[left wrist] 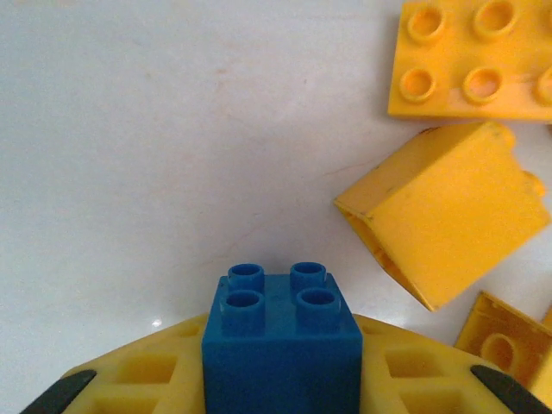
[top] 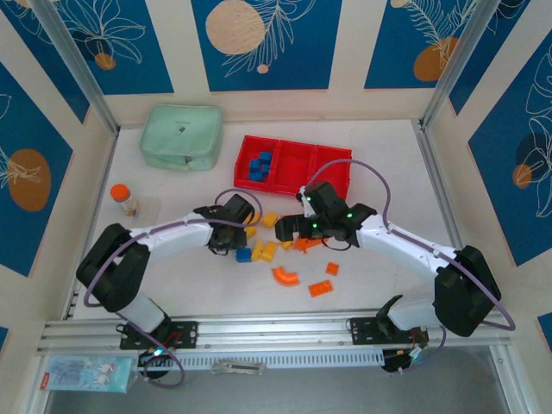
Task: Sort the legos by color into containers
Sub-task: Pick up the lego from the center of the table, then place the lego in the container.
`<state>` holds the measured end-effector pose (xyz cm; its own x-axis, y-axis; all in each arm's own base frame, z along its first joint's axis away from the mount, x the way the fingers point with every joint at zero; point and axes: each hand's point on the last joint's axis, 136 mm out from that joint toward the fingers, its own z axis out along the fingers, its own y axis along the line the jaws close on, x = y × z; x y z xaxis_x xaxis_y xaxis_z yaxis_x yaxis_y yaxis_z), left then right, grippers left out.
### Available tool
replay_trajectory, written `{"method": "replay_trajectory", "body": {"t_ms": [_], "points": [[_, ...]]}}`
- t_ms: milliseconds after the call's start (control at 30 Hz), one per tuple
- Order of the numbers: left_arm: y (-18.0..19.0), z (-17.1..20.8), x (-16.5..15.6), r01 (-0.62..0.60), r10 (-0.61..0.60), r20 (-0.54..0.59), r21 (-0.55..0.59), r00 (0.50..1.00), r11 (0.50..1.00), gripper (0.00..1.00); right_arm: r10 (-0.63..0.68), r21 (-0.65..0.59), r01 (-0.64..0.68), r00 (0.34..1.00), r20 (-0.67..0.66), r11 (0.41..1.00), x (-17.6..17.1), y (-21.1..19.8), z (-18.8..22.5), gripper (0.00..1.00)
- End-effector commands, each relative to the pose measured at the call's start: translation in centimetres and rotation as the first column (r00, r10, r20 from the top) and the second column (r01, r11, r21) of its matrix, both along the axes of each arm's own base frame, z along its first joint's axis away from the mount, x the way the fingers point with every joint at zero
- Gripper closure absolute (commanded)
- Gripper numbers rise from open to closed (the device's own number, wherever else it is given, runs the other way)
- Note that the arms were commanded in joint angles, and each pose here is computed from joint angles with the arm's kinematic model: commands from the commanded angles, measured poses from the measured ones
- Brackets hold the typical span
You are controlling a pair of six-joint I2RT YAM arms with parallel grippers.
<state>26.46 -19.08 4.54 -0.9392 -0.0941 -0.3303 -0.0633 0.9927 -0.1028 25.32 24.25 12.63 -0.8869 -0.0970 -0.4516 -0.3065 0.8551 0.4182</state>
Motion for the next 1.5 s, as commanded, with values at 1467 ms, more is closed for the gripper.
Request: {"method": "replay_trajectory", "body": {"t_ms": [1467], "points": [[-4.9, 11.8, 19.5, 0.122, -0.112, 0.278, -0.017, 0.954, 0.992, 0.43, -0.082, 0.063, 0.079, 0.996, 0.037, 0.995, 5.3, -2.3, 3.0, 0.01]]}}
